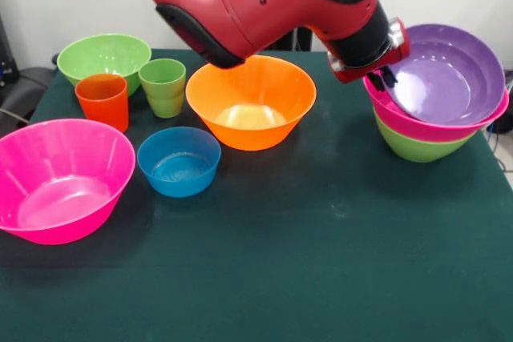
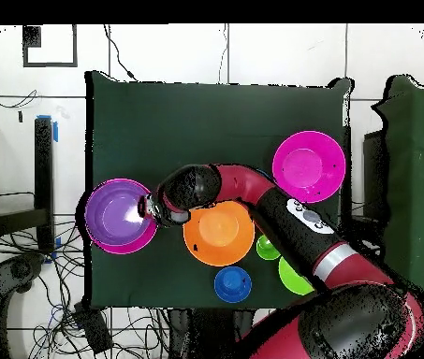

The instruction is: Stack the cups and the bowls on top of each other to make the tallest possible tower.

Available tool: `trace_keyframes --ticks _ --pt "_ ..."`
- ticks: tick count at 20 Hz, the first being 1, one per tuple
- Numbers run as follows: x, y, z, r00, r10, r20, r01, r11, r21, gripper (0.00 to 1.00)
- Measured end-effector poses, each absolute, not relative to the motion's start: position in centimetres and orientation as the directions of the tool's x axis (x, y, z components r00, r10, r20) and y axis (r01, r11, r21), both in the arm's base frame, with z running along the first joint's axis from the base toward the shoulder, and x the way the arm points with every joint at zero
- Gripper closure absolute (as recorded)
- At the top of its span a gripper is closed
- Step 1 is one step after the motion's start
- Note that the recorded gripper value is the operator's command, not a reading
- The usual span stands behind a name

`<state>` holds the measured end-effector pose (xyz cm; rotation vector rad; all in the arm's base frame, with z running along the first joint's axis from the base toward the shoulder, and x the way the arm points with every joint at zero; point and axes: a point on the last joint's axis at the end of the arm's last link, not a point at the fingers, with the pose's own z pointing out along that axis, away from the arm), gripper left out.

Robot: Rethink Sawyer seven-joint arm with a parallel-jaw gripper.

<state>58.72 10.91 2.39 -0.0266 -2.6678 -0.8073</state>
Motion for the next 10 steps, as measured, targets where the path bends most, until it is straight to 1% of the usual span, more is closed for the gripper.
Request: trace_keyframes --ticks 6,7,10 --pt "58.0 10.9 1.2 -0.929 -0.097 0.357 0.120 0.834 0.539 1.00" --pt "57.9 11.0 1.2 -0.925 -0.103 0.366 0.122 0.832 0.542 0.00" --pt "58.0 11.1 1.3 -0.926 -0.106 0.363 0.120 0.829 0.547 0.00"
